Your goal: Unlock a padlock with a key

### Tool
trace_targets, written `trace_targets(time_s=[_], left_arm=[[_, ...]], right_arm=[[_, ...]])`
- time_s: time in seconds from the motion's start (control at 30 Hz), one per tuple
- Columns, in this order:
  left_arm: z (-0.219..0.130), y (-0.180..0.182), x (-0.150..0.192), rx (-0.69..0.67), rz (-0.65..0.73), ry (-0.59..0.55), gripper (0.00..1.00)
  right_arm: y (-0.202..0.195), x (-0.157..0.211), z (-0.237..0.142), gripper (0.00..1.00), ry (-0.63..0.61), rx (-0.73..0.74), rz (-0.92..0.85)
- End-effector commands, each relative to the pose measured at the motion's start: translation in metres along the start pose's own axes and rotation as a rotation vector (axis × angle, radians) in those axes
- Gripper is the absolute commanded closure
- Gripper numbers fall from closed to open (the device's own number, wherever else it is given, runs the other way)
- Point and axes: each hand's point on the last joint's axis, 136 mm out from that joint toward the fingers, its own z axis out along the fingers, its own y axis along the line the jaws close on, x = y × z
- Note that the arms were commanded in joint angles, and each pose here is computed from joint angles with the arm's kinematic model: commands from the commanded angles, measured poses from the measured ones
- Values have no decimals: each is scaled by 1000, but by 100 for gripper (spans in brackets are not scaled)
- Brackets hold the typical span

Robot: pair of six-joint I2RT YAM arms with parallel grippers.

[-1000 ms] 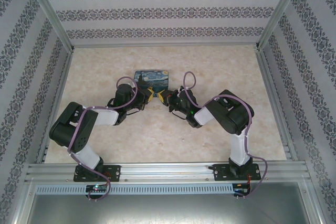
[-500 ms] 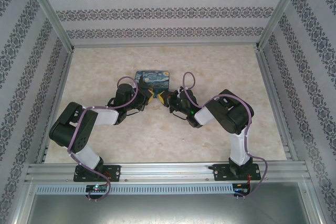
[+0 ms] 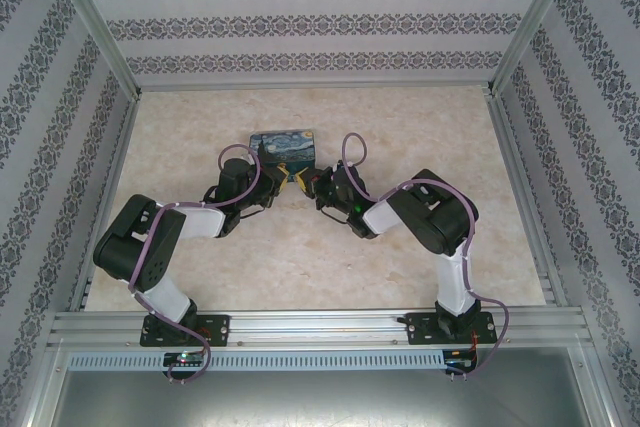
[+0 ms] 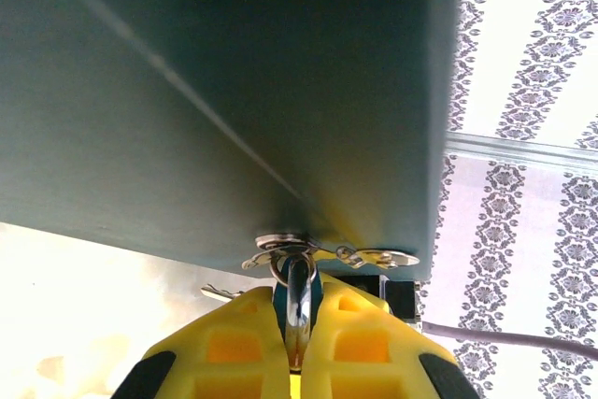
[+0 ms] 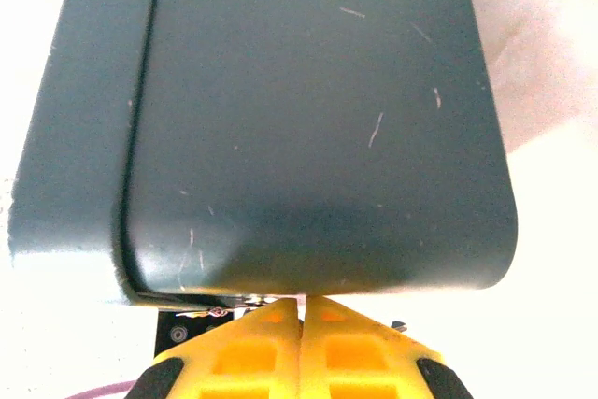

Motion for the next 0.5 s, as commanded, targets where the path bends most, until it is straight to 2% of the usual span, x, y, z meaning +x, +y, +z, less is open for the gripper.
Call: trace_targets(time_s=[0.0, 0.23, 0.47], left_arm=[[-5, -25, 87, 100, 43, 390, 100], [-7, -31, 87, 146, -25, 391, 100], [-6, -41, 84, 217, -114, 380, 100]], right_arm=[[78, 78, 3, 100, 242, -249, -104], [63, 45, -13, 100, 179, -228, -264], [60, 46, -14, 100, 207, -242, -349]])
